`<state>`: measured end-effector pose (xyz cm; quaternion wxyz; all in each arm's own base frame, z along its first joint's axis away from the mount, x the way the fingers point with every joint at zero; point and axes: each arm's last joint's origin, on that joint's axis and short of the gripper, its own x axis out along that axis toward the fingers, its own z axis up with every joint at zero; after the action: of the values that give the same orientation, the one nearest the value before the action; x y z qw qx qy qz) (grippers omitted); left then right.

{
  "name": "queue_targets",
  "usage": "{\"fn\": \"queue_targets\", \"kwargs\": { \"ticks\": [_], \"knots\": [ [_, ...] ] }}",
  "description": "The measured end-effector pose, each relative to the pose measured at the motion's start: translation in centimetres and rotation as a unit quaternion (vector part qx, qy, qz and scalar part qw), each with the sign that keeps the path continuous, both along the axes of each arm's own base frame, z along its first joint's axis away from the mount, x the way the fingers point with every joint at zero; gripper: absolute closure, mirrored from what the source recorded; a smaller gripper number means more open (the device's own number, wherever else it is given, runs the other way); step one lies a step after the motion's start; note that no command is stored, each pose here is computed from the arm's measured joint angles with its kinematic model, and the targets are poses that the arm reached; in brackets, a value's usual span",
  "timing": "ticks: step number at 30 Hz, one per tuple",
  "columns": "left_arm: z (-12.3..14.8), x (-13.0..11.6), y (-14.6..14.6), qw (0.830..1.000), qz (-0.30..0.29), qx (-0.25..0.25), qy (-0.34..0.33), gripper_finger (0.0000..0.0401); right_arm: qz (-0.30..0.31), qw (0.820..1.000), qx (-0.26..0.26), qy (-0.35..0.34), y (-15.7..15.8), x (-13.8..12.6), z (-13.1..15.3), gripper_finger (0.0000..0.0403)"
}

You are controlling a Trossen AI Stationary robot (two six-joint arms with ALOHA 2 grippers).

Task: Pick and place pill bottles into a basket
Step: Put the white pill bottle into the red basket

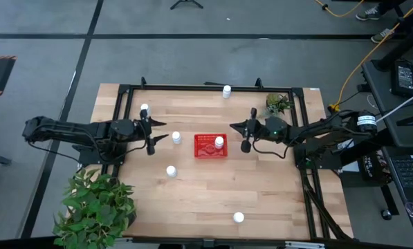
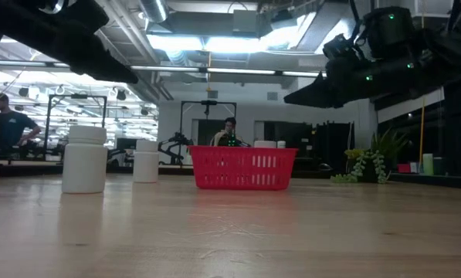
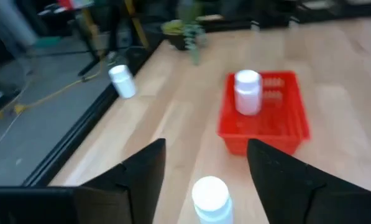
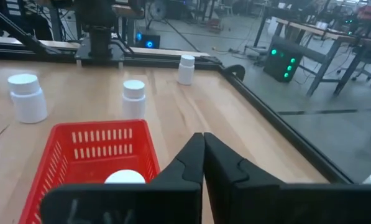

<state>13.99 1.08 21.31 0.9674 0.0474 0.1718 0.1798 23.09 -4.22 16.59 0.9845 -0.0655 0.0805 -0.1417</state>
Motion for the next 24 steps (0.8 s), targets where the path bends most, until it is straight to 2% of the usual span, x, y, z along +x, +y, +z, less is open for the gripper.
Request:
{"fn": "queue_targets", "kwargs": {
  "ticks": [5, 12, 20, 24],
  "knots": [
    [-0.1, 1.0, 0.0, 1.0, 0.001, -0.012, -0.012, 0.0188, -0.011, 1.0, 0.0, -0.002, -0.5, -0.1, 0.0, 0.04],
    [-1.3, 2.7, 0.0, 1.0, 0.003, 0.009, 0.025, 0.0188, -0.017, 1.0, 0.001, 0.0, -0.8, -0.2, 0.0, 0.0397],
    [-2.8, 3.6, 0.0, 0.998, 0.014, -0.032, 0.055, 0.0186, -0.022, 1.0, -0.013, 0.004, -1.1, -0.3, 0.0, 0.04],
    [-3.5, 3.7, 0.3, 0.995, 0.029, -0.071, 0.069, 0.0168, -0.023, 1.0, -0.012, 0.004, -1.2, -0.3, 0.0, 0.0399]
  ]
}}
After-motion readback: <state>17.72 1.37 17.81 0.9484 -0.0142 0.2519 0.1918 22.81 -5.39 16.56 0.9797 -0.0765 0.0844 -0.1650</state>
